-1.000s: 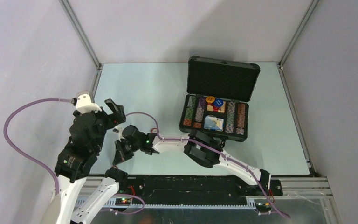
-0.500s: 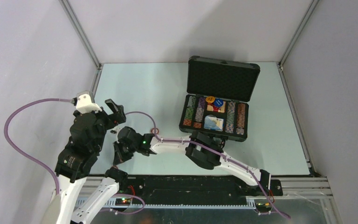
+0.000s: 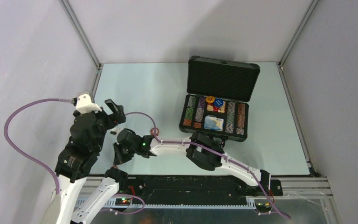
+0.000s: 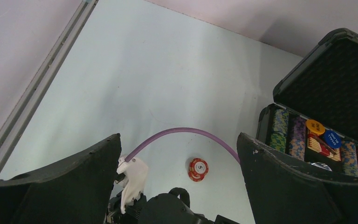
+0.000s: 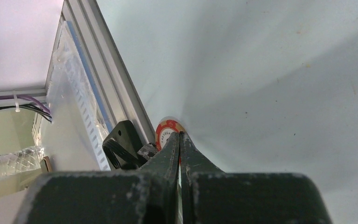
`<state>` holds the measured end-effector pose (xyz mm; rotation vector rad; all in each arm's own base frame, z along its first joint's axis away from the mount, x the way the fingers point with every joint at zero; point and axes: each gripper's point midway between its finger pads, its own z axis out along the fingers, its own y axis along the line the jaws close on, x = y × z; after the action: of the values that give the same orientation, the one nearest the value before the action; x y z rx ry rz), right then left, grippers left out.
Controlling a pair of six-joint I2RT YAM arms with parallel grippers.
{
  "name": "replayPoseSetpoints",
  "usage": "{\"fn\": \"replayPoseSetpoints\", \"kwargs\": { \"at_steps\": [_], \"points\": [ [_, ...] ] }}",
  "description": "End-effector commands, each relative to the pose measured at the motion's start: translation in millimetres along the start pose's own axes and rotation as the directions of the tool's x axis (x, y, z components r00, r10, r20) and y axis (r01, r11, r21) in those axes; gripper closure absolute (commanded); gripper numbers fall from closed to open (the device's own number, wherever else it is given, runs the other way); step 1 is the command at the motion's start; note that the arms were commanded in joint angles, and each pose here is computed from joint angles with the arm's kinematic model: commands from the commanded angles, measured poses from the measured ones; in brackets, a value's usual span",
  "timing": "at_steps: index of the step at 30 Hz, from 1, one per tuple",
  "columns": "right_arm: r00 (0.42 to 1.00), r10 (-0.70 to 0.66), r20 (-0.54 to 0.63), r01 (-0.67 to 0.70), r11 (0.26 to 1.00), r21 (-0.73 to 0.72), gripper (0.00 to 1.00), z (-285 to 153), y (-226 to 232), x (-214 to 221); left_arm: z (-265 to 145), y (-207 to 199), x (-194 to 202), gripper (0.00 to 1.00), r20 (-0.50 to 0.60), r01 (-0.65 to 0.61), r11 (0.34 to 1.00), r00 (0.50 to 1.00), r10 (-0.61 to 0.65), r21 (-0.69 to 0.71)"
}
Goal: Pack up texas hold em set
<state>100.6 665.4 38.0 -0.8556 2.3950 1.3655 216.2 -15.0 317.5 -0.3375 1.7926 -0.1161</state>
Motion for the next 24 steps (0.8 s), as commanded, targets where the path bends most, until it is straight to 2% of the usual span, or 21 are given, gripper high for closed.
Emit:
{"fn": "replayPoseSetpoints", "kwargs": {
  "at_steps": [1,12,18,24],
  "points": [
    [0.997,-0.043,0.071,0.046,0.998,-0.045,1.0,-24,38,-26,1,4,1,0.02,0.007,-0.025,1.0,1.0,0.025,-0.012],
    [0.982,-0.072,0.176,0.086,0.994,-0.07,1.0,-27,38,-29,2,7,3,0.02,0.007,-0.026,0.999,1.0,0.026,-0.026],
    [0.98,-0.08,0.184,0.096,0.992,-0.08,1.0,-25,39,-31,2,8,3,0.02,0.008,-0.027,0.999,1.0,0.028,-0.033],
    [0.973,-0.086,0.215,0.121,0.98,-0.157,1.0,-33,52,-47,1,9,1,0.02,0.016,-0.024,0.999,1.0,0.024,-0.032]
  ]
}}
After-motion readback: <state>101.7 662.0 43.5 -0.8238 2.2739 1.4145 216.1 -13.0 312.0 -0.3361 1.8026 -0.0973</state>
